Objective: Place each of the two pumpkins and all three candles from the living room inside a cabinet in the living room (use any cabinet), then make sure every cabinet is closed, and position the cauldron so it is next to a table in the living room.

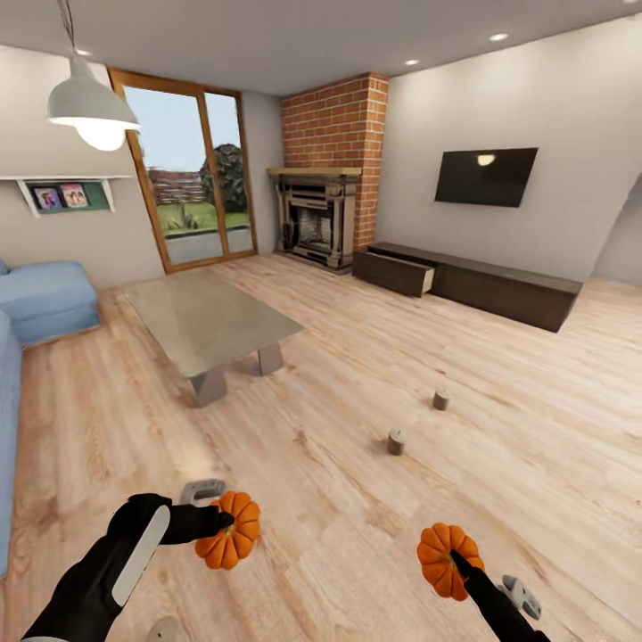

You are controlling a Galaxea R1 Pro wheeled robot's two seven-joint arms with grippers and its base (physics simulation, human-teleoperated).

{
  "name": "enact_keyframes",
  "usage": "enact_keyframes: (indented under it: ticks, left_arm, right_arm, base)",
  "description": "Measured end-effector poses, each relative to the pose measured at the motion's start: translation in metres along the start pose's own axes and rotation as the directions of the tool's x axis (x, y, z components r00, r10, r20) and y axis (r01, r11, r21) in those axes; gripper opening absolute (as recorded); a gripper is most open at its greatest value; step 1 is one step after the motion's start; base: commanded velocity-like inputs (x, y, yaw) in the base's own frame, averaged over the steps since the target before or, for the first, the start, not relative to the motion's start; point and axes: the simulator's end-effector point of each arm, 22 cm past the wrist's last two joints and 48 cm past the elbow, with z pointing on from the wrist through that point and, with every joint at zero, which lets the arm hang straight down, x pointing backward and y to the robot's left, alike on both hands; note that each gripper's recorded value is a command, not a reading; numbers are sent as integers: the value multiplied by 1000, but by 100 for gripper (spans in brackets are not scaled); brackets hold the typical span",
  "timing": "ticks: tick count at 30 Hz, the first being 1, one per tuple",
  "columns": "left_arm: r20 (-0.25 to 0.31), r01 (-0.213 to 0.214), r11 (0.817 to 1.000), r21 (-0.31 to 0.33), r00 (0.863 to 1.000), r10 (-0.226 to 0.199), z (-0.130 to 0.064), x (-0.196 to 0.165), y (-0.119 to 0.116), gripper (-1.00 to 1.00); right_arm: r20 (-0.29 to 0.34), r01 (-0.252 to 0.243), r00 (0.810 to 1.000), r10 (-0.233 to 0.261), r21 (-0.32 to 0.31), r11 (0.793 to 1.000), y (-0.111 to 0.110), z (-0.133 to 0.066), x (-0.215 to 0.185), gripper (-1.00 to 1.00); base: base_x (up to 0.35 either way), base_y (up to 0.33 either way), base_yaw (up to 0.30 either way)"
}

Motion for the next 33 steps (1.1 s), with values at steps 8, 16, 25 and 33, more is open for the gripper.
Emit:
enact_keyframes:
  ticks: [8, 16, 25, 33]
  left_arm:
    - [4, 2, 1000, 8, 1000, -2, -2, -1, -2, -100]
    - [6, 2, 1000, 12, 1000, -3, -10, -6, -6, -100]
    - [9, 0, 1000, 5, 1000, 0, -26, -14, -8, -100]
    - [9, 3, 1000, 7, 1000, -3, -38, -19, -12, -100]
  right_arm:
    - [5, 0, 1000, 0, -4, 1000, 2, 0, -2, -100]
    - [29, -29, 999, 29, 5, 1000, 3, -6, -13, -100]
    - [35, -31, 999, 31, -4, 1000, 18, -15, -24, -100]
    - [45, -50, 998, 50, -8, 999, 29, -23, -32, -100]
  base:
    - [169, -183, -270]
    - [11, -11, -270]
    - [0, 0, -270]
    - [0, 0, -103]
